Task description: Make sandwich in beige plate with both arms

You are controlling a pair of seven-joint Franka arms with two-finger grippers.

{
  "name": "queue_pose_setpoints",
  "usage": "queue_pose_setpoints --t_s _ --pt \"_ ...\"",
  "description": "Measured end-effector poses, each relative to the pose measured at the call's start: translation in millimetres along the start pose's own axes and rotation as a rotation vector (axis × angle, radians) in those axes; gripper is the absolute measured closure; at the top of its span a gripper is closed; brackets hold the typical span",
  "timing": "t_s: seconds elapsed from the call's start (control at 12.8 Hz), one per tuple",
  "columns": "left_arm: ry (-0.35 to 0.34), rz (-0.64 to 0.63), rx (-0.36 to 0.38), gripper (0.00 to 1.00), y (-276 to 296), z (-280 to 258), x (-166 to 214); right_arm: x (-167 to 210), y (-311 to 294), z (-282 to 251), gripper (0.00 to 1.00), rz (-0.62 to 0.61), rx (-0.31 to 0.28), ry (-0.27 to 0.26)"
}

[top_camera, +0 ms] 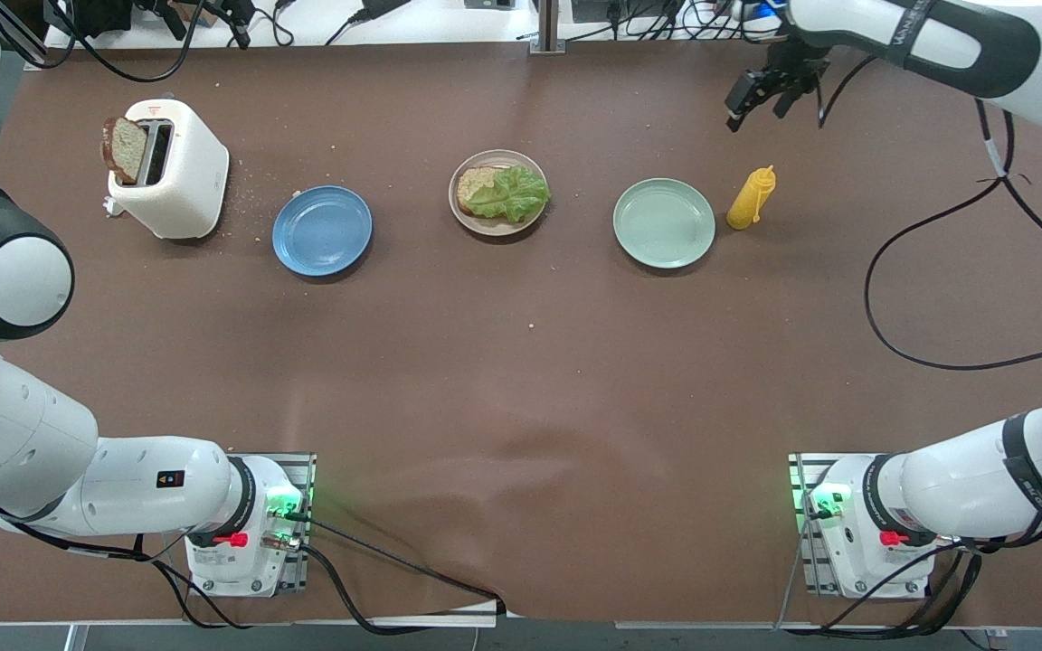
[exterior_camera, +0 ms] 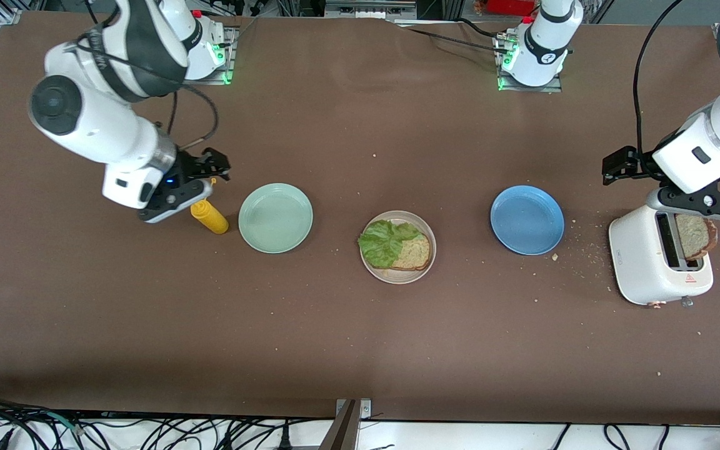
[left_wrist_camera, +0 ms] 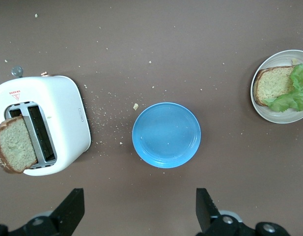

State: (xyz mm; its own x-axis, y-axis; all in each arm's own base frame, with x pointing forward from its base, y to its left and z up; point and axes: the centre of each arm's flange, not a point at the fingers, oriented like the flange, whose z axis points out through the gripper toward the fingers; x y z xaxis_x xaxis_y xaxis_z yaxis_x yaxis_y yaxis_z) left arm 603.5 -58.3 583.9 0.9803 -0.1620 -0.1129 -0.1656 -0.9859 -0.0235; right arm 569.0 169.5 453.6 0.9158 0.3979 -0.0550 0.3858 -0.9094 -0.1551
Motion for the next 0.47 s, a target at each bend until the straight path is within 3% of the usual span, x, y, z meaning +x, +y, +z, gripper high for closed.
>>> queue_pose_setpoints --t_s 0.23,0.47 --pt "0.000 0.000 0.000 0.00 -0.1 0.0 0.0 -22.4 66.3 -14.4 0.00 0.124 -0.006 -0.011" --pt "-0.001 0.000 0.000 0.00 -0.1 0.1 -0.1 -39.6 99.8 -30.3 0.00 0.259 -0.102 -0.024"
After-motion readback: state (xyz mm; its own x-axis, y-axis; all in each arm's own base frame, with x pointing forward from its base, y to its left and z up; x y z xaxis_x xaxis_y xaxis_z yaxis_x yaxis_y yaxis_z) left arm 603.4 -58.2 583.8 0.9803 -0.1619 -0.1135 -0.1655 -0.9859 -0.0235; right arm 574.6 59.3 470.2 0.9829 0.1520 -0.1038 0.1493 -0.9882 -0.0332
